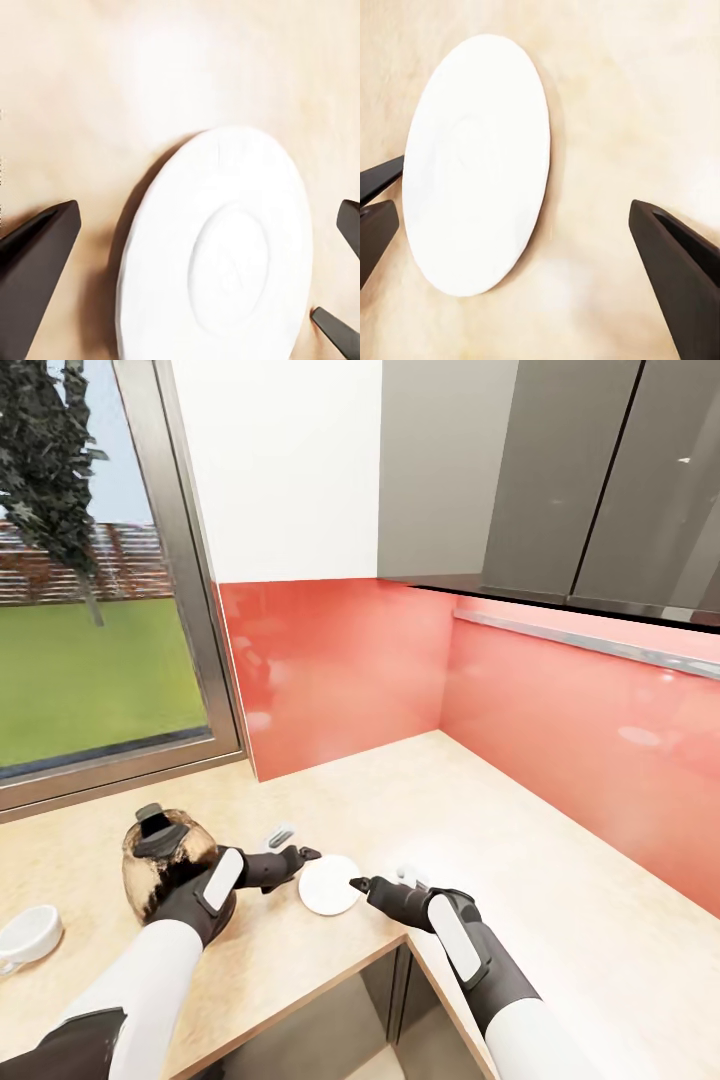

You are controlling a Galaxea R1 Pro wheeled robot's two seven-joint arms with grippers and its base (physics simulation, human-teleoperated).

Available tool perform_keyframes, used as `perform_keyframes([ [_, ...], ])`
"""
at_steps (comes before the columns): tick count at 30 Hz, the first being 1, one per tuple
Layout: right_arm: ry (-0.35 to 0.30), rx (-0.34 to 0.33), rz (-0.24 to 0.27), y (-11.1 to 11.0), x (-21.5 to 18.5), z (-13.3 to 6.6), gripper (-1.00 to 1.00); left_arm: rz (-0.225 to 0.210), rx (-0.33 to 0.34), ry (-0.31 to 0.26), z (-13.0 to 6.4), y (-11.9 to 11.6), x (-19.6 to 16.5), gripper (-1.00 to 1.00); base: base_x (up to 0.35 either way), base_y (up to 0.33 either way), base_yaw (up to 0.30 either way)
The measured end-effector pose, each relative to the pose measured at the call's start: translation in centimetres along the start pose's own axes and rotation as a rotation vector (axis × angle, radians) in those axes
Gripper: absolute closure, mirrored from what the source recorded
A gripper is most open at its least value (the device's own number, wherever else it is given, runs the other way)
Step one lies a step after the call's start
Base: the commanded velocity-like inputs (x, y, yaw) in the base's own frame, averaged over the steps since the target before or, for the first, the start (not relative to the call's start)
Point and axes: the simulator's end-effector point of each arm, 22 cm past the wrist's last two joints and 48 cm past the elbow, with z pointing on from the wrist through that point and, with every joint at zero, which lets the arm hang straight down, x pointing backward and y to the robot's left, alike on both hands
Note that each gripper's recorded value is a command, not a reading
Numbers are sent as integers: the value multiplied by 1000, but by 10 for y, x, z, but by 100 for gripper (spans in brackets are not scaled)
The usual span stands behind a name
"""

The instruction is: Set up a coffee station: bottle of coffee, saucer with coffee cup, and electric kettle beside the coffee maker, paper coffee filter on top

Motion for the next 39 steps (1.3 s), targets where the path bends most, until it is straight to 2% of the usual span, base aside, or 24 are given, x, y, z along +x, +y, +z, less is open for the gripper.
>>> perform_keyframes([
  [15,1,0,-1,0,0,0,-100,-7,7,20,6,-3,10,-100,0,0,0],
  [22,1,0,0,0,0,0,-100,7,-9,-48,11,5,2,-100,0,0,0],
  [31,1,0,-1,0,1,0,-100,1,-13,-41,16,8,8,-100,0,0,0],
  [39,2,1,0,-1,1,0,-100,2,4,-29,21,-4,16,-100,0,0,0],
])
